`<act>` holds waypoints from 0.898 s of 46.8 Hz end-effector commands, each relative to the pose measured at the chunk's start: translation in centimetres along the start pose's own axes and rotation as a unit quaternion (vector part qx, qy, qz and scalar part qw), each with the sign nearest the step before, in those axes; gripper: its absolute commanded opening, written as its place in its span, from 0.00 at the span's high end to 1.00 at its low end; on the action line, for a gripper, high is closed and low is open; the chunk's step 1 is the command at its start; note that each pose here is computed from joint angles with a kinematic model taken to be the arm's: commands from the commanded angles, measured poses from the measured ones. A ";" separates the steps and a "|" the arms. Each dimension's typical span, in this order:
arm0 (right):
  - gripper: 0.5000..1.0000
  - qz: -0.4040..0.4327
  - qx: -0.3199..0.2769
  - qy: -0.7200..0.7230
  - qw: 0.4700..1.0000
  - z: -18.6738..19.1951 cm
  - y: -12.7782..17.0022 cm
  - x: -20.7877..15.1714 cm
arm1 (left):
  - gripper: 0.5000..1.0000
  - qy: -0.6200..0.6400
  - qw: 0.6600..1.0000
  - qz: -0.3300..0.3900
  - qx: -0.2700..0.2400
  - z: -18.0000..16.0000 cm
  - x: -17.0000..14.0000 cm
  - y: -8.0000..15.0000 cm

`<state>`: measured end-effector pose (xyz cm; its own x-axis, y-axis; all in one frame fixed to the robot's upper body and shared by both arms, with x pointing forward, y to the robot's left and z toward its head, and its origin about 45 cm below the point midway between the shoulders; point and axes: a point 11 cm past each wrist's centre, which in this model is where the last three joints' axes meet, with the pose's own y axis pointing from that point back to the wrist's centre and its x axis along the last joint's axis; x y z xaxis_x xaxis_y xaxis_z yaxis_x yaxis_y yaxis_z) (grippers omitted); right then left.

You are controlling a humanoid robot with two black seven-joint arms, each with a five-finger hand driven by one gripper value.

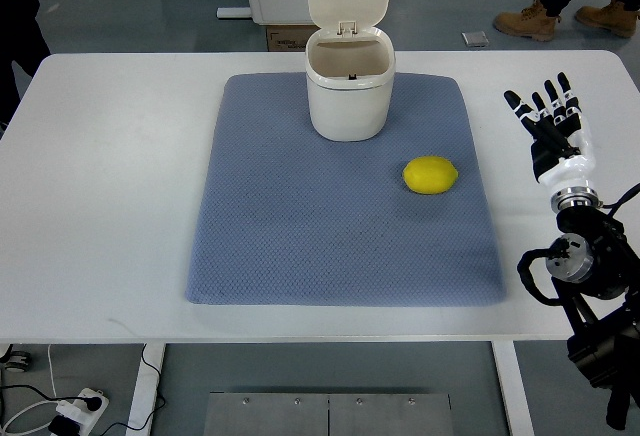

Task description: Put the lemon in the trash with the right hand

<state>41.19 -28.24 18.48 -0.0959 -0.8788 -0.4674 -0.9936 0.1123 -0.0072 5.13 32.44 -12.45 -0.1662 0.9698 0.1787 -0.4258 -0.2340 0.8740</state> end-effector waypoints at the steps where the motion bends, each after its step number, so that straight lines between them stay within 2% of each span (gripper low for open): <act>1: 0.00 0.000 0.000 0.001 1.000 0.0 0.0 0.0 | 0.00 0.000 1.000 -0.001 0.000 0.0 0.0 0.0; 12: 0.00 0.000 0.000 0.001 1.000 0.0 0.0 0.0 | 0.00 0.000 1.000 0.000 -0.001 0.1 0.0 0.0; 22: 0.00 0.000 0.000 0.001 1.000 0.0 0.0 0.0 | 0.00 0.001 1.000 0.003 0.012 -1.3 0.3 0.5; 42: 0.00 0.004 -0.001 -0.008 1.000 0.0 0.0 0.2 | 0.00 0.001 1.000 0.003 0.011 -1.2 0.2 0.4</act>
<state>41.19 -28.41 18.47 -0.0992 -0.8776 -0.4690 -0.9933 0.1156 -0.0061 3.80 32.50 -12.60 -0.1712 0.9682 0.1825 -0.4044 -0.2379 0.8831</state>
